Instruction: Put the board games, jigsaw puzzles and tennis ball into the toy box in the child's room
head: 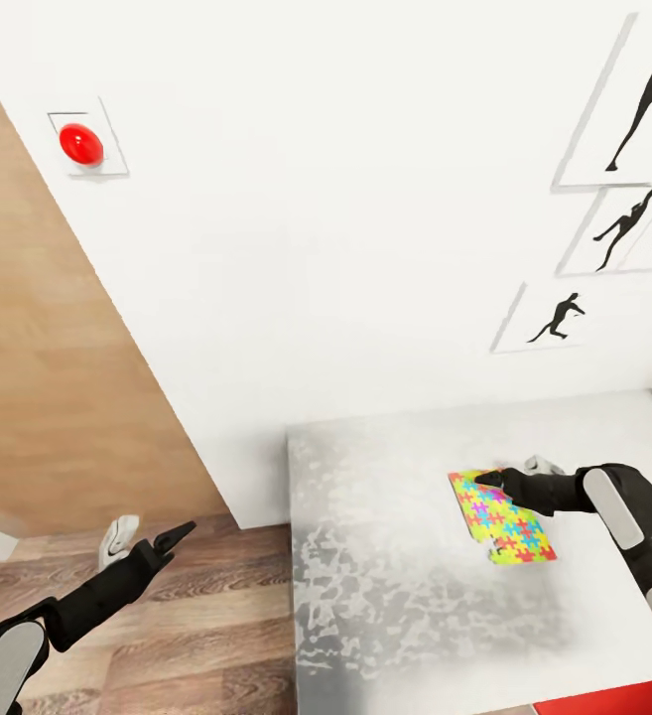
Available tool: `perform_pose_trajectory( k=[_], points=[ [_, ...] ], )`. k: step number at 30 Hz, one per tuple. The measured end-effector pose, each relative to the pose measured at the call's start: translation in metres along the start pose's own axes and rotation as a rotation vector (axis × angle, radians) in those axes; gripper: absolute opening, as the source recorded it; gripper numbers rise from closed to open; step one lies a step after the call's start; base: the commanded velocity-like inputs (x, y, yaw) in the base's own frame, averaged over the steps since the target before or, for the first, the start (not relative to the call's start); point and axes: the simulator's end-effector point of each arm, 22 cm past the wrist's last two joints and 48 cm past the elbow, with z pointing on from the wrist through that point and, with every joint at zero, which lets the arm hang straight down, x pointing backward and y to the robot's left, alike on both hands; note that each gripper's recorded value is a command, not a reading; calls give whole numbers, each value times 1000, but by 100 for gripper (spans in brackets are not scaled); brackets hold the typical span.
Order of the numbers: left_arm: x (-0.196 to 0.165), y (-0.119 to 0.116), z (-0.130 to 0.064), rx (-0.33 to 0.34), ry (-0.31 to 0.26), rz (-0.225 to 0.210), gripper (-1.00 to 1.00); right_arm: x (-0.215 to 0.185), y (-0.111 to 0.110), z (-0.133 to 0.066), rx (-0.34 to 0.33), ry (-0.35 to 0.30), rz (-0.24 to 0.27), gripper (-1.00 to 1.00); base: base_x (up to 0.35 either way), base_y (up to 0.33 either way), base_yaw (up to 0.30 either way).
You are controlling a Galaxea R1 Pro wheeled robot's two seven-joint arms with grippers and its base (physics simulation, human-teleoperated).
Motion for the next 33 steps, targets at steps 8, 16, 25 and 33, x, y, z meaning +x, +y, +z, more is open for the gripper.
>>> perform_pose_trajectory(
  k=[8,16,25,33],
  points=[
    [0,0,0,0,0,1,100,1,1,0,-1,1,0,100,0,0,162],
    [0,0,0,0,0,1,100,1,1,1,-2,2,0,100,0,0,41],
    [0,0,0,-1,0,1,100,1,1,1,-2,2,-1,100,0,0,10],
    [1,4,1,-7,4,-6,100,1,1,1,-1,2,-1,100,0,0,3]
  ],
)
